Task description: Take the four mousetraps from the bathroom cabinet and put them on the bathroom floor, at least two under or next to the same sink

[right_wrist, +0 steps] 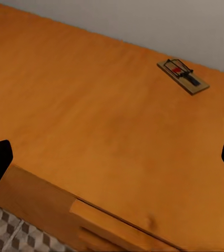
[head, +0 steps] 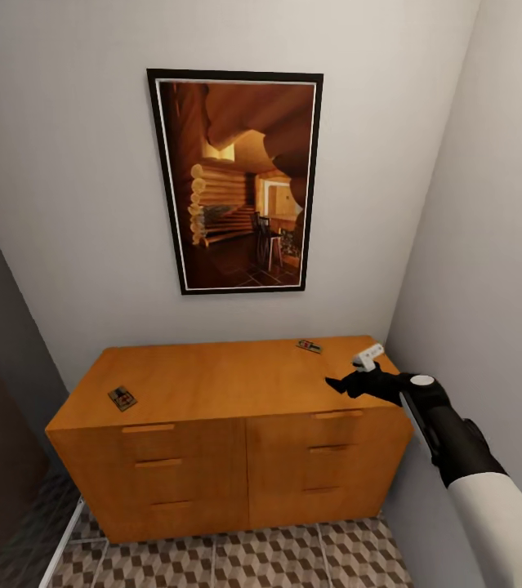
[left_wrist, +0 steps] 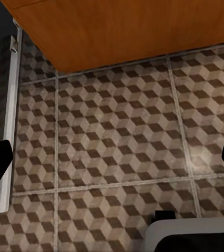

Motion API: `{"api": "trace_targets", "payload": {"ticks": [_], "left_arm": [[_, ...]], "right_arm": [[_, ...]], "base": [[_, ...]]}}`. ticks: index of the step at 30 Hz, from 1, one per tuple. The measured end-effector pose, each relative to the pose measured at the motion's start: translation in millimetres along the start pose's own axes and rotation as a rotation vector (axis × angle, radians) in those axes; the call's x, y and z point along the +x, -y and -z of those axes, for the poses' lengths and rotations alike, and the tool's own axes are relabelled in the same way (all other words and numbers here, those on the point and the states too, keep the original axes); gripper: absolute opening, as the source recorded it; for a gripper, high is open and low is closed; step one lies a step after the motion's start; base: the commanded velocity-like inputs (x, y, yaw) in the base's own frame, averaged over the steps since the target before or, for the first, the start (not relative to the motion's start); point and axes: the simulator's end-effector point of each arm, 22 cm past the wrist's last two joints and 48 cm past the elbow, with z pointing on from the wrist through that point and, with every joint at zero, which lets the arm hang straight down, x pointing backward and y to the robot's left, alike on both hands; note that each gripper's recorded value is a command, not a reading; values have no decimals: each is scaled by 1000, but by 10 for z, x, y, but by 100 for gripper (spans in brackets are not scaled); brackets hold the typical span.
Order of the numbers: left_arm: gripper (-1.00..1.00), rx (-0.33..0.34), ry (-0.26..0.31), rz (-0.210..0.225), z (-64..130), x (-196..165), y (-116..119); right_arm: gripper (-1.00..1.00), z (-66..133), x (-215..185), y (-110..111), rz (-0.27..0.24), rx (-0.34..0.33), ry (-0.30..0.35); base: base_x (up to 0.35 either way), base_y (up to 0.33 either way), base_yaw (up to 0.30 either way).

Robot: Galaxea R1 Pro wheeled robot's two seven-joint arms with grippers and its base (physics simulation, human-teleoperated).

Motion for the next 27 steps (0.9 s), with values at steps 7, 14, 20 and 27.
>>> {"api": "trace_targets", "payload": {"ticks": [7,14,20,27], "left_arm": [[100,1,-3,-1,13,21,1],[100,1,-80,-19,74,251,-14],[100,3,-193,-42,115,504,-13],[100,2,-210,-45,124,541,-16]], "right_arm": [[100,142,-32,186,-65,-11,36],[100,220,-19,200,-64,-51,39],[100,224,-71,190,-38,-57,63],[100,215,-90,123,-27,-79,70]], "base": [[0,0,0],[0,0,0],[0,0,0],[0,0,0]]}}
